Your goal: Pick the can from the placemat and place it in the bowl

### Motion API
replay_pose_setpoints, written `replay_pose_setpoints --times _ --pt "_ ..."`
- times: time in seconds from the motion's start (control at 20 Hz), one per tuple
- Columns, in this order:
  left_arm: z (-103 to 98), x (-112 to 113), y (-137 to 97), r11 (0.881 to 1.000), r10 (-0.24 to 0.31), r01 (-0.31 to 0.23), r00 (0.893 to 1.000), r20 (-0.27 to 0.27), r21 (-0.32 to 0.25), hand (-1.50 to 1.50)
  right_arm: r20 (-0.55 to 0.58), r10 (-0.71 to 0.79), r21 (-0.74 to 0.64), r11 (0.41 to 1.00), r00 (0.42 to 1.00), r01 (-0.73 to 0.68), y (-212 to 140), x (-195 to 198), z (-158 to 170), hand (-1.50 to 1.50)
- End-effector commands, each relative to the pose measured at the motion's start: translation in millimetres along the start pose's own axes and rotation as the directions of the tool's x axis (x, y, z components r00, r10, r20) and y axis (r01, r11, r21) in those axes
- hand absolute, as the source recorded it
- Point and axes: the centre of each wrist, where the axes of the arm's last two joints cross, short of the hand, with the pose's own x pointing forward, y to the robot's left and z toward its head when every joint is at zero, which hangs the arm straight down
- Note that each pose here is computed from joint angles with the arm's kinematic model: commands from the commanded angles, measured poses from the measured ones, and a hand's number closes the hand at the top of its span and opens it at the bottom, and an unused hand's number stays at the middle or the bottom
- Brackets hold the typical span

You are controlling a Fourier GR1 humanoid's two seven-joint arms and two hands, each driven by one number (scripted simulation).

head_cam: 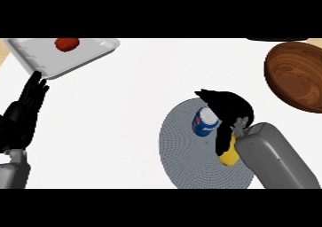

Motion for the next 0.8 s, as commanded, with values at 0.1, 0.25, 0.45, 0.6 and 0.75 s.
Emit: replay_pose_setpoints --times 0.1,0.25,0.45,0.6,0.75 --pt "-12 9 -8 1.000 -0.006 0.006 1.000 0.005 0.000 0.00 -0.009 -0.011 -0.025 1.000 1.000 0.011 26 -3 -21 -1.50" --pt "9 0 -4 1.000 -0.007 0.007 1.000 -0.001 0.000 0.00 -0.037 0.008 0.004 1.000 0.999 -0.007 13 8 -29 -1.50" --pt "-1 16 -15 1.000 0.006 -0.006 1.000 -0.010 -0.006 0.00 -0.007 -0.018 0.094 0.995 1.000 0.018 32 -9 -26 1.50" --pt "4 7 -12 1.000 0.002 -0.002 1.000 -0.014 0.011 0.00 0.057 -0.008 0.059 0.998 0.998 0.005 9 27 -38 1.50" --pt "4 8 -30 1.000 -0.008 0.008 1.000 -0.003 -0.003 0.00 0.073 -0.028 0.031 0.999 0.997 0.026 25 12 -51 1.50"
